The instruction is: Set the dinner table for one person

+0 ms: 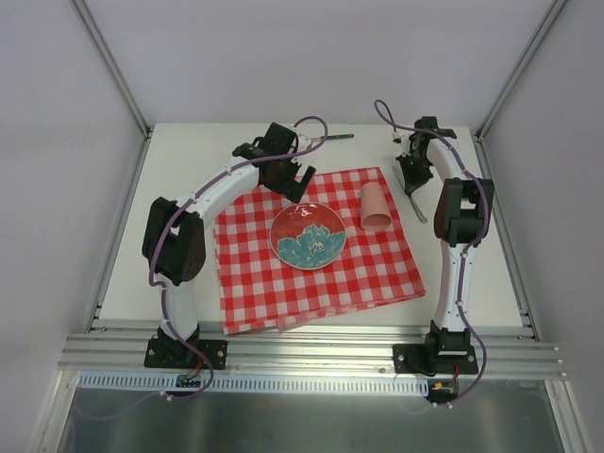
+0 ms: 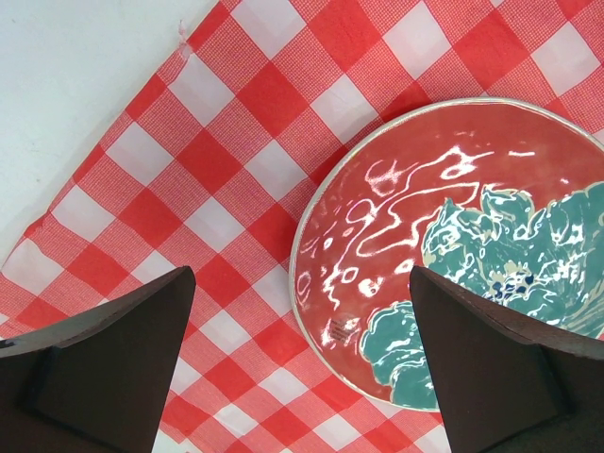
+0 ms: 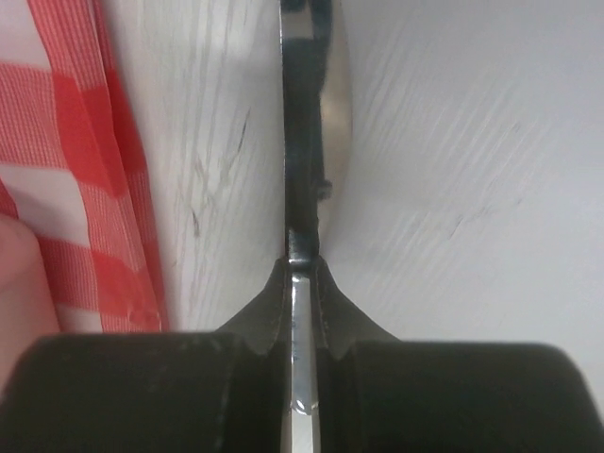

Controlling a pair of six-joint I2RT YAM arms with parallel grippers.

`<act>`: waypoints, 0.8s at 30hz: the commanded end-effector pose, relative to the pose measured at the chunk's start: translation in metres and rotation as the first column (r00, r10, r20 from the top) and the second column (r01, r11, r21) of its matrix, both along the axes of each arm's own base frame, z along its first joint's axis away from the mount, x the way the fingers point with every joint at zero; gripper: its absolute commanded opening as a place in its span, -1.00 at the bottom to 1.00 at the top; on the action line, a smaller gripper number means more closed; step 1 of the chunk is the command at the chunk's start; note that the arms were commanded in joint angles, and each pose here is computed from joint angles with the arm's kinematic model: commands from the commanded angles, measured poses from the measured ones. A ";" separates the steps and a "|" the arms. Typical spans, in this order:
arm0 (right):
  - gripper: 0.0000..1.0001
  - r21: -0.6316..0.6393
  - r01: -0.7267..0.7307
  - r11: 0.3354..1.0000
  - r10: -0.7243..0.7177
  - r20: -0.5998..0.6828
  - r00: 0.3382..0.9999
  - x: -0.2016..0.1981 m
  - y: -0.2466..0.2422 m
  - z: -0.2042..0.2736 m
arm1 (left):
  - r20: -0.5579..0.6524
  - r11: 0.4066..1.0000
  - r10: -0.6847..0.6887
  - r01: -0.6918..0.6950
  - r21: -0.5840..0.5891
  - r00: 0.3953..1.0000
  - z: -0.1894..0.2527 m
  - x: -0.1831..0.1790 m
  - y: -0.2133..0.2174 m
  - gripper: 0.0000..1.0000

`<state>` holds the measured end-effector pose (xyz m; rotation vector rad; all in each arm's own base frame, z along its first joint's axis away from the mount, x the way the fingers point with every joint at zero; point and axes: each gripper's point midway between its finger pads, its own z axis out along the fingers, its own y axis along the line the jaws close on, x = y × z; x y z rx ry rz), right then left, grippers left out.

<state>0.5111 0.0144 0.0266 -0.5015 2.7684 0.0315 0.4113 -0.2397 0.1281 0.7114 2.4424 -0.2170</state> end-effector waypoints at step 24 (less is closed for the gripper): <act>0.08 -0.068 0.120 0.990 -0.121 0.000 0.993 -0.019 -0.027 0.037 | 0.019 0.999 0.004 -0.003 -0.033 1.000 0.016 -0.006 -0.003 0.98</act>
